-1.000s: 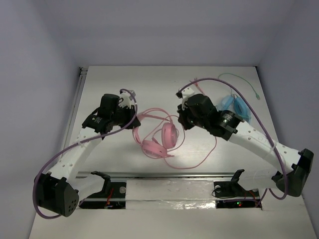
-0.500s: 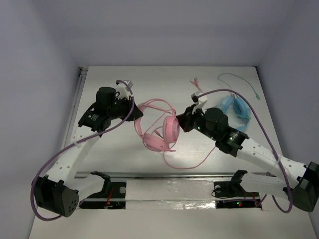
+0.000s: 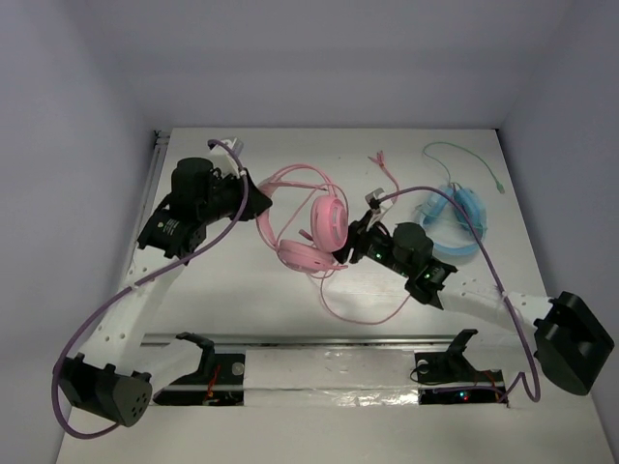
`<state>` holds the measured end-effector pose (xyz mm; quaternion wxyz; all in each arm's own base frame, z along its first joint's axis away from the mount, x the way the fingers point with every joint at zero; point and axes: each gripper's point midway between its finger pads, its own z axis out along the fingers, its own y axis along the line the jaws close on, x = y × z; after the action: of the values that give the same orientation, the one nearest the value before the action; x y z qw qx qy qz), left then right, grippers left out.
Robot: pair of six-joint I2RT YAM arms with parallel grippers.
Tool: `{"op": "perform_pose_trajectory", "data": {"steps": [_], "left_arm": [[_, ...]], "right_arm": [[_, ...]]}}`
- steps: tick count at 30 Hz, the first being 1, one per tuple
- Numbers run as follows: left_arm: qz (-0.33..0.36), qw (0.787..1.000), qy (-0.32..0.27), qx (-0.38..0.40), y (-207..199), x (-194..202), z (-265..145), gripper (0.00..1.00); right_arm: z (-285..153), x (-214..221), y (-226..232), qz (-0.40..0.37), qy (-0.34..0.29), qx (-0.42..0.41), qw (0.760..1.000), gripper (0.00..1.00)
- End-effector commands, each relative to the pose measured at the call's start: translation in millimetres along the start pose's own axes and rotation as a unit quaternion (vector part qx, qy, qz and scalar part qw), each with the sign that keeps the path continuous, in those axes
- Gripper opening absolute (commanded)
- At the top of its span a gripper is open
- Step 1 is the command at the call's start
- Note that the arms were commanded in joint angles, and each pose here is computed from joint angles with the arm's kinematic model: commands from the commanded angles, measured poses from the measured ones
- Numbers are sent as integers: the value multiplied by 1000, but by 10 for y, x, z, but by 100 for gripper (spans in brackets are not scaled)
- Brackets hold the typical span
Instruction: Wrap the headphones
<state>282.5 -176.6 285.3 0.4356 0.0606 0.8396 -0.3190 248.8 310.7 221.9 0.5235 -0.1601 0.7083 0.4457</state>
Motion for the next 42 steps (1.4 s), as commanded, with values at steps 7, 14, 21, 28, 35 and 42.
{"op": "perform_pose_trajectory", "data": {"steps": [7,14,21,28,35,42], "left_arm": [[-25,996,-70,55,-406,-532,-183,0],[-39,990,-106,83,-604,-840,-253,0],[-54,986,-123,99,-703,-1029,-290,0],[-73,983,-128,113,-802,-1157,-304,0],[-75,977,-157,121,-901,-1452,-428,0],[-91,972,-180,117,-855,-1618,-407,0]], "right_arm": [[54,-150,101,26,-74,-61,995,52],[113,2,85,64,-75,-79,992,52],[177,211,38,92,-62,-90,990,52],[263,298,28,110,-56,-100,987,52],[258,448,-45,126,-56,-100,985,52],[270,558,-91,139,-46,-96,985,51]]}}
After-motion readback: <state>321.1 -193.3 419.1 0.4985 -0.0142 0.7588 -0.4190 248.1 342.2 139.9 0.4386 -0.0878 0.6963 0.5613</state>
